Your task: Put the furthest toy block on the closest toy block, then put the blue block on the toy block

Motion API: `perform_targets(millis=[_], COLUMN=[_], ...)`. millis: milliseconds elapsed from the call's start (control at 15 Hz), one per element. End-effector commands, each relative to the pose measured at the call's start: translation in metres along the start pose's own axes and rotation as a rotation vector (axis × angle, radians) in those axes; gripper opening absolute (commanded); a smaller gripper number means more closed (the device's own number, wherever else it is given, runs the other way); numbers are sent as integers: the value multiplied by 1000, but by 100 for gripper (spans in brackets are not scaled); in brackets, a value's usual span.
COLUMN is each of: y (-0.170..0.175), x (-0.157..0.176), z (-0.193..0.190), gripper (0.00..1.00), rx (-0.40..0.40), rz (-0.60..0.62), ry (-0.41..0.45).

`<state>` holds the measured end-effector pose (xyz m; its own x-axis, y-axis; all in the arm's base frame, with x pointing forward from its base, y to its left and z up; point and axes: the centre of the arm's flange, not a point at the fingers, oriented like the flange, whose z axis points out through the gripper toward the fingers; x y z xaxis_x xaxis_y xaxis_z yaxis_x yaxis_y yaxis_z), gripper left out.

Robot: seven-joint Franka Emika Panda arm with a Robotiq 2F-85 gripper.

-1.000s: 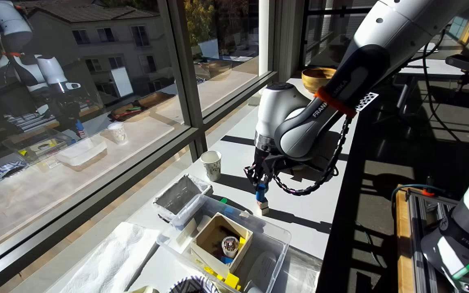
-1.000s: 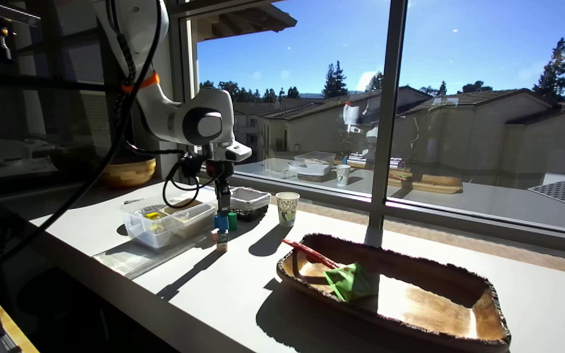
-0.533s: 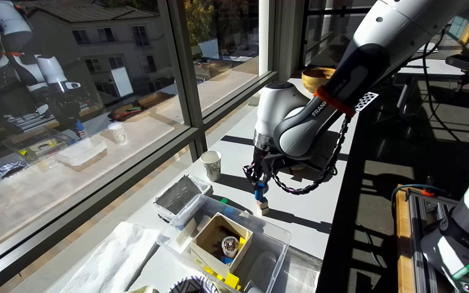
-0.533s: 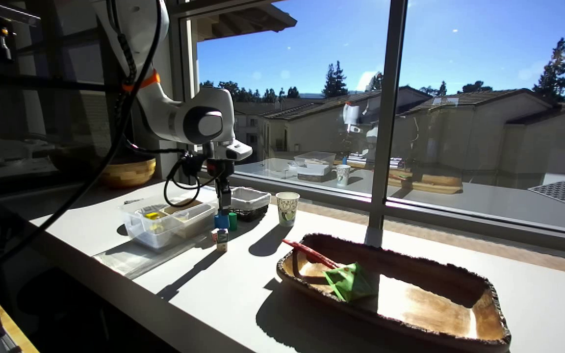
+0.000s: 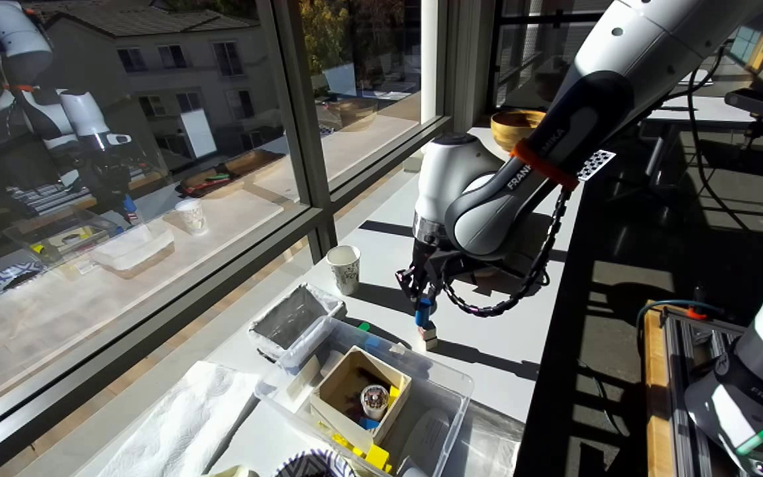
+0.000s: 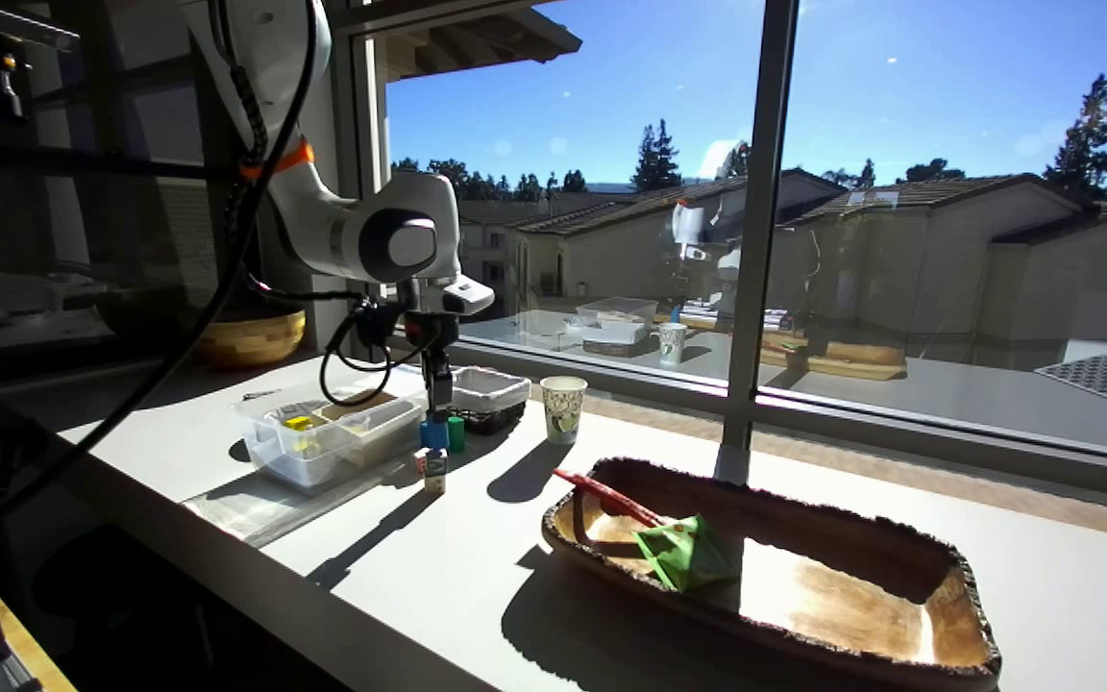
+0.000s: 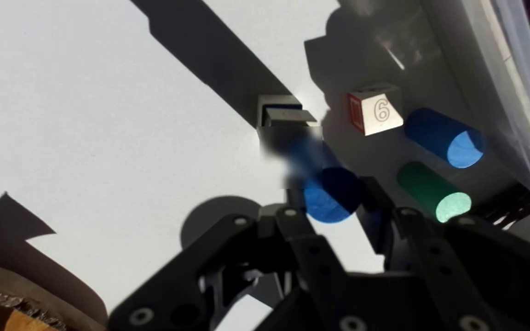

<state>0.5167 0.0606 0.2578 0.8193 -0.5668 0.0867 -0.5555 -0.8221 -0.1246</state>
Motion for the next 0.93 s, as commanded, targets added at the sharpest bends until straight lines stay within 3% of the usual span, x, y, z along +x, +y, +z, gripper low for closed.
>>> perform_targets(millis=[0,867], y=[1,3], x=[-4,-6], z=[-2,2], gripper=[9,9], rx=[-7,-18], rz=[11,13], ry=[-28,-41])
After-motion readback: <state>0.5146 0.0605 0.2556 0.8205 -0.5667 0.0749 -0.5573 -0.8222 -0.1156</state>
